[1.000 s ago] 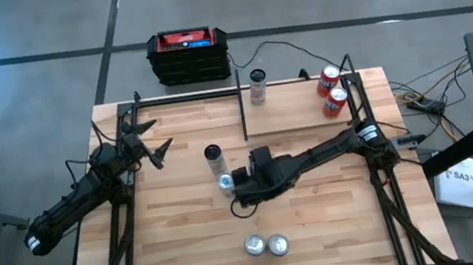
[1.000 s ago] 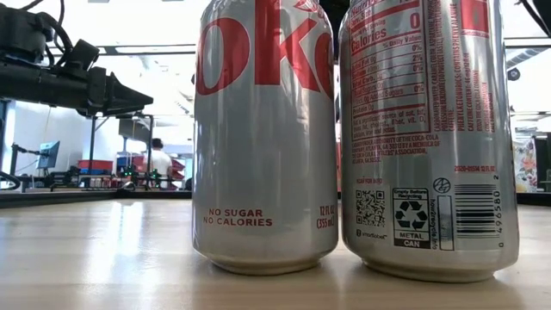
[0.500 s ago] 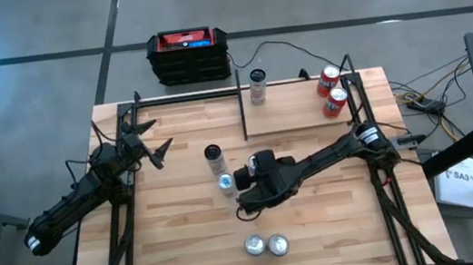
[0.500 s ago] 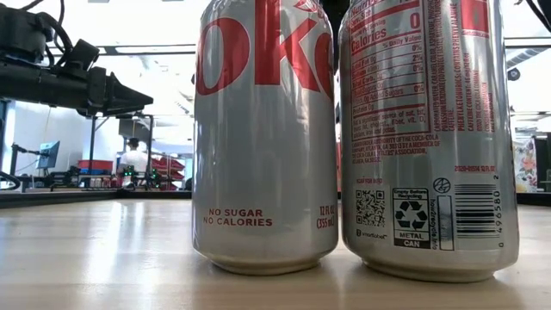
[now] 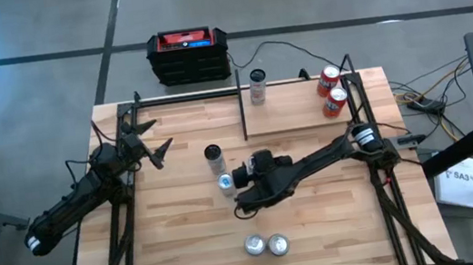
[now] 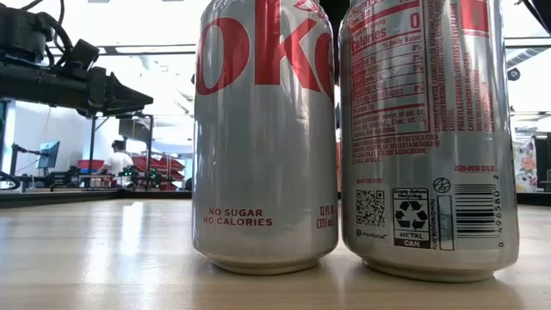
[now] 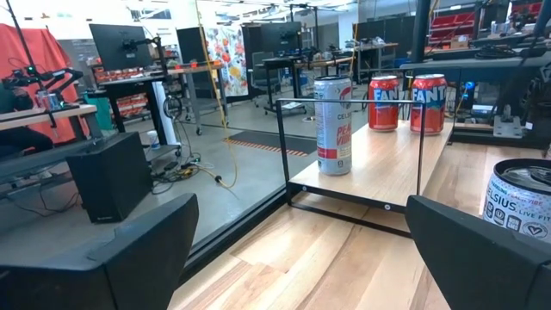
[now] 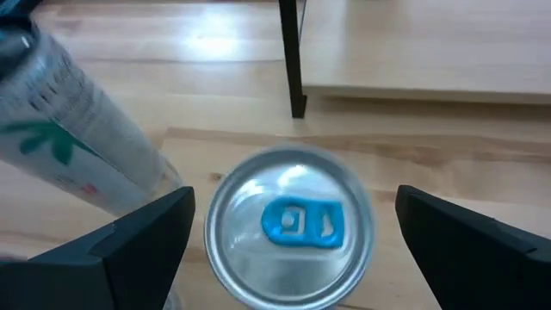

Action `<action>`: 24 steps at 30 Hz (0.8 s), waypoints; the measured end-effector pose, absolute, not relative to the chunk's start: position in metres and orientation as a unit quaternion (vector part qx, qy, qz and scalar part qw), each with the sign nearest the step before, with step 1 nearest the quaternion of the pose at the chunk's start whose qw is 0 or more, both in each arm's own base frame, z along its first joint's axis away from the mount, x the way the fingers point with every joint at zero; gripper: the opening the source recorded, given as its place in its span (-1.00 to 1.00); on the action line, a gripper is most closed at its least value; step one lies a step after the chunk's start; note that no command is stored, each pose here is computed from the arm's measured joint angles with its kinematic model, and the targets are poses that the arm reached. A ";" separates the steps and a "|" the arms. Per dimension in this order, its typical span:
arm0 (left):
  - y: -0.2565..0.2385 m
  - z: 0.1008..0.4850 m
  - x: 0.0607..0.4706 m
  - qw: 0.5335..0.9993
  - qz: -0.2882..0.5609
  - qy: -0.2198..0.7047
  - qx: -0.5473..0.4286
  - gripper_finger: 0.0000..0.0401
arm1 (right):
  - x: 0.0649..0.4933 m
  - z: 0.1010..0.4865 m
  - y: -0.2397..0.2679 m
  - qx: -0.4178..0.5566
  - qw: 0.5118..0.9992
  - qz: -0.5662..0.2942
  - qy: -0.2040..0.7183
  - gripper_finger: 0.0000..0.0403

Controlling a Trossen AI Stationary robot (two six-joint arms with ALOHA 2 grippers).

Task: Place canned beverage on shelf
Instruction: Put the right blue soda can on the shelf

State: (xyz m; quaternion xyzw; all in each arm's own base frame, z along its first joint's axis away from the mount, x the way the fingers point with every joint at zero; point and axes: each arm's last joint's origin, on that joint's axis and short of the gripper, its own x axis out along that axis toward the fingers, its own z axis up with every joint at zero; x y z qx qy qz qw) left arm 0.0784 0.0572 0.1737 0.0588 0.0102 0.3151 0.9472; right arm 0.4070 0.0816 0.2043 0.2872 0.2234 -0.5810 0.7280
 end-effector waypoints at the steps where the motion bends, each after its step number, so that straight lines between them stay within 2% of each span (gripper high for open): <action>1: 0.057 0.174 0.078 0.947 0.315 0.010 0.059 0.99 | 0.408 0.200 0.082 0.284 0.727 -0.583 0.226 0.92; 6: 0.057 0.174 0.078 0.947 0.315 0.010 0.059 0.99 | 0.412 0.180 0.083 0.268 0.723 -0.595 0.229 0.92; 16: 0.057 0.174 0.078 0.947 0.315 0.010 0.059 0.99 | 0.410 0.175 0.080 0.296 0.697 -0.622 0.199 0.90; 20: 0.057 0.174 0.078 0.947 0.315 0.010 0.059 0.99 | 0.411 0.173 0.076 0.302 0.691 -0.628 0.193 0.76; 24: 0.057 0.174 0.078 0.947 0.315 0.010 0.059 0.99 | 0.411 0.173 0.074 0.304 0.689 -0.629 0.191 0.48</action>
